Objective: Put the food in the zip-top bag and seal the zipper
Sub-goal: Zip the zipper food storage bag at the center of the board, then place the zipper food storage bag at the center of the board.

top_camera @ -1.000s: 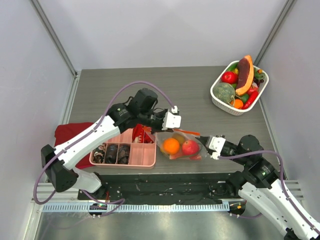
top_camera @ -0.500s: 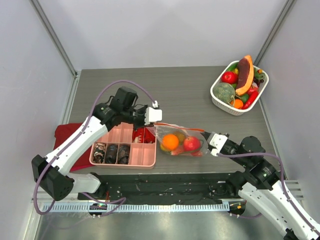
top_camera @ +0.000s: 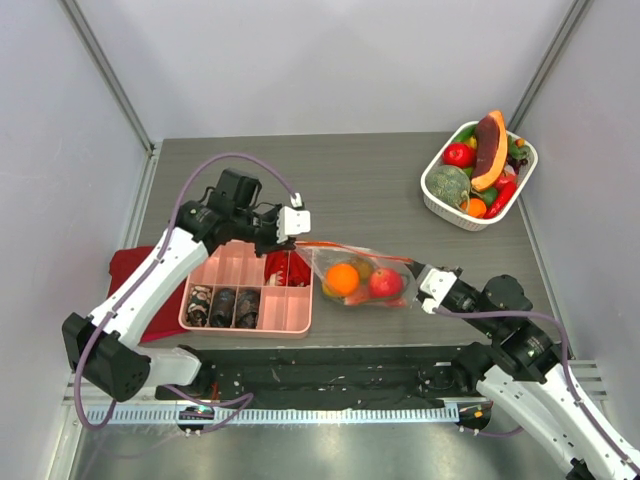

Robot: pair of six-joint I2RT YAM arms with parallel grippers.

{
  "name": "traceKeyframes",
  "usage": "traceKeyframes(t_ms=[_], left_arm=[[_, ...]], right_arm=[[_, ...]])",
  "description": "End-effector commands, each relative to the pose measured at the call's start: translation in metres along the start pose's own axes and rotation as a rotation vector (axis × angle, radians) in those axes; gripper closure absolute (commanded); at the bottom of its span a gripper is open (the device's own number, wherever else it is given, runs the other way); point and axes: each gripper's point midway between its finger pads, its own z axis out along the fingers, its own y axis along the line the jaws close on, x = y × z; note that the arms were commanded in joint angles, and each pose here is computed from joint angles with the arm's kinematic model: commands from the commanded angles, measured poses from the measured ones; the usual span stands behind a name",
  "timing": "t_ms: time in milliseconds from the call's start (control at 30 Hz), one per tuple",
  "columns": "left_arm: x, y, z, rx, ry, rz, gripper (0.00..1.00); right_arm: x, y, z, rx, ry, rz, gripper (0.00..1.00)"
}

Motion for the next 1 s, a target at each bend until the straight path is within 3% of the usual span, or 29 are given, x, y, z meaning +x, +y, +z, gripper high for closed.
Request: traceKeyframes(t_ms=[0, 67, 200, 400, 533, 700, 800, 833, 933, 967], left_arm=[[-0.025, 0.004, -0.01, 0.001, -0.039, -0.044, 0.56], [-0.042, 0.001, -0.006, 0.008, -0.067, -0.059, 0.41], [-0.073, -0.004, 0.006, 0.01, -0.133, -0.022, 0.25], [-0.083, -0.014, 0.037, 0.068, -0.146, 0.022, 0.19], [-0.082, -0.018, 0.058, 0.119, -0.153, 0.003, 0.21], [-0.086, -0.035, 0.067, 0.202, -0.179, -0.062, 0.37], [-0.097, -0.035, 0.071, 0.22, -0.204, -0.202, 0.61], [-0.099, -0.037, 0.071, 0.235, -0.211, -0.226, 0.76], [-0.103, -0.042, 0.071, 0.263, -0.22, -0.292, 0.99], [-0.104, -0.041, 0.071, 0.259, -0.218, -0.304, 1.0]], right_arm=[[-0.016, -0.014, 0.003, 0.035, -0.05, -0.042, 0.99], [-0.02, -0.01, 0.007, 0.004, -0.062, -0.036, 0.99], [-0.025, -0.004, 0.009, -0.036, -0.089, -0.04, 0.99], [-0.03, -0.004, 0.007, -0.043, -0.105, -0.046, 0.99], [-0.033, -0.004, 0.004, -0.046, -0.109, -0.04, 0.99], [-0.034, -0.003, 0.003, -0.049, -0.113, -0.021, 0.99], [-0.029, 0.0, 0.005, -0.054, -0.102, 0.001, 0.99], [-0.029, 0.0, 0.004, -0.049, -0.101, 0.006, 0.99], [-0.026, -0.004, 0.008, -0.018, -0.097, 0.038, 0.99], [-0.025, -0.004, 0.008, -0.014, -0.094, 0.046, 0.99]])
